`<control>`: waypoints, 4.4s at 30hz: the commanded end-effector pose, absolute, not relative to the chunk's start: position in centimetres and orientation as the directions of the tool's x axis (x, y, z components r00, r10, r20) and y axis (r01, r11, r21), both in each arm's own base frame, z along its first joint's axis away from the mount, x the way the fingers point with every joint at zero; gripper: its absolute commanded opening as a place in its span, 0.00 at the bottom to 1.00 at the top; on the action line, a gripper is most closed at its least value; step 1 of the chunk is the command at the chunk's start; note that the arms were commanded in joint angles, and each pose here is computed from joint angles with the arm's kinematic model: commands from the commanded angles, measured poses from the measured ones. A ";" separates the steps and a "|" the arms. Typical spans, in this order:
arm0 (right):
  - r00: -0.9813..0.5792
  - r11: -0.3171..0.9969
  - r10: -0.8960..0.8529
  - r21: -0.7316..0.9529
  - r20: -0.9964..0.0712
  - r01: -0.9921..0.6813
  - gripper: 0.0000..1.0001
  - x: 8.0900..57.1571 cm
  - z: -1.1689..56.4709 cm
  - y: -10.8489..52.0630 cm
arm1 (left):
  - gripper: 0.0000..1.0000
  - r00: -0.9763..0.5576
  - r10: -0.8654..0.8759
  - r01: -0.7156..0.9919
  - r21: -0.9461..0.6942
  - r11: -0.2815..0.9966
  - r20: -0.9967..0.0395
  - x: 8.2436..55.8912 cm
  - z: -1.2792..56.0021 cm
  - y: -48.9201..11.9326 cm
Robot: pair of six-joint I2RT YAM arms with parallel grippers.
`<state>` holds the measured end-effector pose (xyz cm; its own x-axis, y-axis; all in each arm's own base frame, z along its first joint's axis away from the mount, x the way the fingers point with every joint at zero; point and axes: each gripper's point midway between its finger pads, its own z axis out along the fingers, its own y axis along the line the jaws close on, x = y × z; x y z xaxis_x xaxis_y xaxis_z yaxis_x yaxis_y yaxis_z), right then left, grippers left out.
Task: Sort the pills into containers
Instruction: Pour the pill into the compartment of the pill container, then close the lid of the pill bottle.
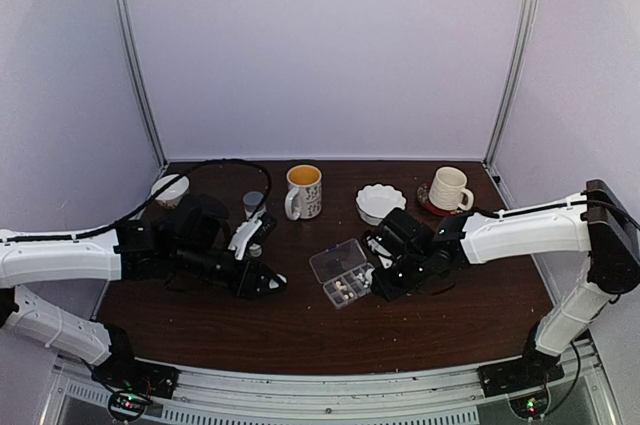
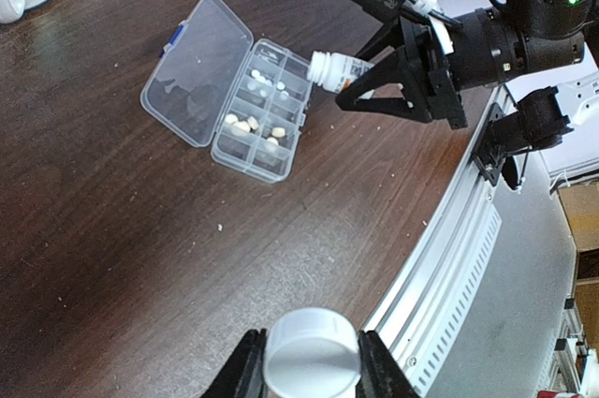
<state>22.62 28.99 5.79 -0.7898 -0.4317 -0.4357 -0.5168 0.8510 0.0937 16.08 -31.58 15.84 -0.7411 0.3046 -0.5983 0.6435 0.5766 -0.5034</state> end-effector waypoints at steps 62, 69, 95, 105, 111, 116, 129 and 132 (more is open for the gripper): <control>-0.764 0.846 -0.410 0.105 -0.499 -0.523 0.00 22.8 7.2 29.5 | 0.00 -0.722 0.277 0.664 -0.521 0.536 -0.634 16.7 17.6 -32.8; -0.715 0.832 -0.398 0.103 -0.575 -0.545 0.00 23.2 7.4 29.4 | 0.00 -0.722 0.279 0.665 -0.522 0.535 -0.634 16.7 17.6 -32.9; -0.234 0.608 -0.020 0.174 -0.972 -0.775 0.00 21.0 21.6 29.8 | 0.00 -0.715 0.248 0.685 -0.581 0.440 -0.654 16.6 22.3 -35.1; 0.038 0.503 0.187 0.063 -0.982 -0.862 0.02 18.1 29.4 28.6 | 0.00 -0.721 0.213 0.680 -0.616 0.396 -0.659 16.3 24.4 -35.5; 0.092 0.505 0.359 0.111 -0.929 -0.856 0.00 17.9 33.1 27.1 | 0.00 -0.726 0.209 0.675 -0.621 0.398 -0.655 16.2 24.6 -35.4; 0.102 0.500 0.511 0.199 -0.853 -0.843 0.00 18.5 34.7 26.1 | 0.00 -0.726 0.203 0.675 -0.624 0.395 -0.657 16.3 25.1 -35.6; 0.129 0.478 0.519 0.162 -0.845 -0.863 0.00 16.7 36.5 27.0 | 0.00 -0.733 0.197 0.665 -0.624 0.409 -0.652 16.3 24.6 -35.2; 0.077 0.444 0.354 0.095 -0.932 -0.891 0.00 16.5 36.4 30.4 | 0.00 -0.733 0.201 0.667 -0.626 0.404 -0.650 16.3 24.6 -35.4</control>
